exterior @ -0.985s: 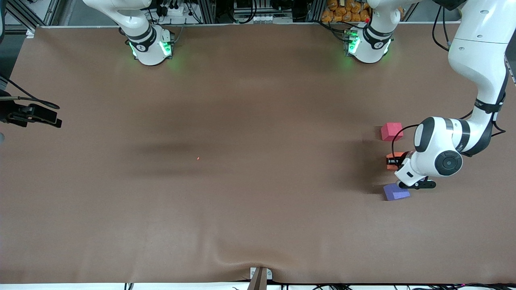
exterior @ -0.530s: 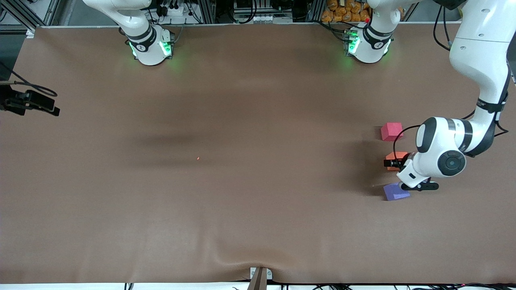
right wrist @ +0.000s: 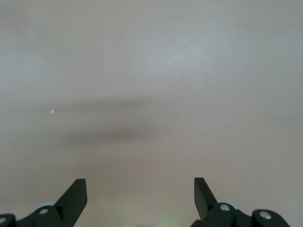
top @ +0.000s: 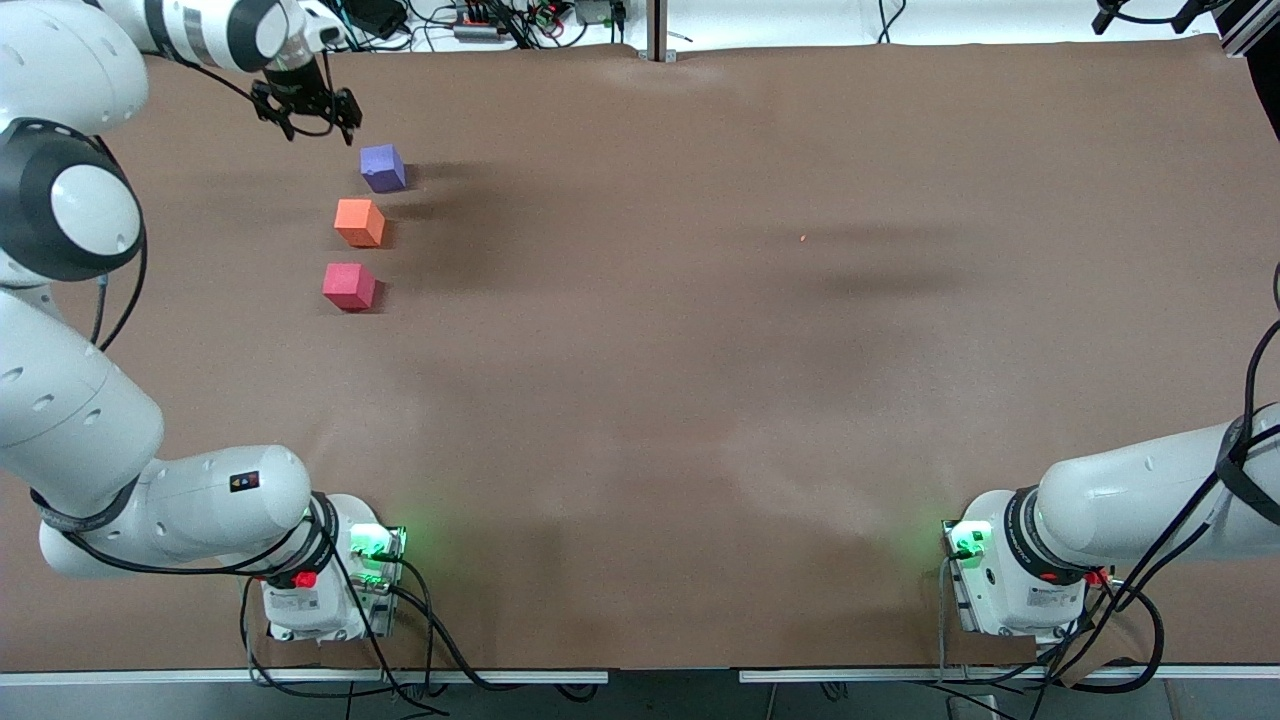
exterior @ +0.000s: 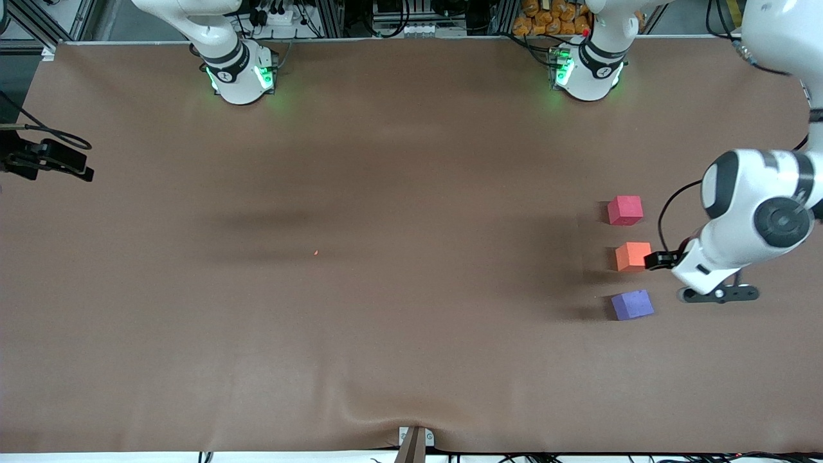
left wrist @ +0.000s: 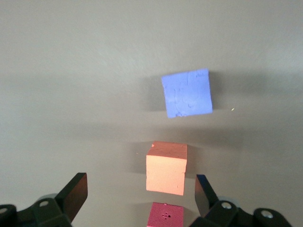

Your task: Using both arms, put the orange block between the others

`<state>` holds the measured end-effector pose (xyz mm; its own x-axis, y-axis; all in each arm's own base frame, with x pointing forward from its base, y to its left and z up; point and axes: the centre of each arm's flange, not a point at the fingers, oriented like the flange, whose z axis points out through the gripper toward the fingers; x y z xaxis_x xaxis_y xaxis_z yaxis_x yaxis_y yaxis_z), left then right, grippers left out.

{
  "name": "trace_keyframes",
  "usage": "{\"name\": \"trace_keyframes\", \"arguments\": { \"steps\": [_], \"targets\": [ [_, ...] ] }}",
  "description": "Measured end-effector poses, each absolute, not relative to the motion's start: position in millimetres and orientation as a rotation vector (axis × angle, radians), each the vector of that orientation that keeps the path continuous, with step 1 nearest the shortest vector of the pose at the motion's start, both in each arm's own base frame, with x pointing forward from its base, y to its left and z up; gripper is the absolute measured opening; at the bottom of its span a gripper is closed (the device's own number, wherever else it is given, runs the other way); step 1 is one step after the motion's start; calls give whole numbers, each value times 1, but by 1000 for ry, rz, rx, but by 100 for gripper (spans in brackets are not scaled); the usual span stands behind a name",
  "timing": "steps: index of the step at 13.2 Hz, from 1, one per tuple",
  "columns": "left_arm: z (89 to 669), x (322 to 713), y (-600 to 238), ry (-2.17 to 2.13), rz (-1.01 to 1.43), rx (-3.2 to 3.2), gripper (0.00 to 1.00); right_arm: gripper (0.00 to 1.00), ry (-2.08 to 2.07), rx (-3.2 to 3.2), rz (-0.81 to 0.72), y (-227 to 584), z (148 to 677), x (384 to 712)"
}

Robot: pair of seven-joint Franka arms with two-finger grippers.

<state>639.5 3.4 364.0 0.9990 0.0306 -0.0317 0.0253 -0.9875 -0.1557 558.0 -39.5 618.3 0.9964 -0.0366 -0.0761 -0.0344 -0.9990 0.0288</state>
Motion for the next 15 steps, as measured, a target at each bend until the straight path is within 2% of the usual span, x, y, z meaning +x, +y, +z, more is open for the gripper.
{"name": "trace_keyframes", "arguments": {
  "steps": [7,15],
  "targets": [
    [457,636,32,-71,129,-3009,100,100,-31,3110,-103,-29,623,557],
    [554,595,-8,-80,102,-3042,100,100,-34,3117,-106,-30,623,557]
  ]
}}
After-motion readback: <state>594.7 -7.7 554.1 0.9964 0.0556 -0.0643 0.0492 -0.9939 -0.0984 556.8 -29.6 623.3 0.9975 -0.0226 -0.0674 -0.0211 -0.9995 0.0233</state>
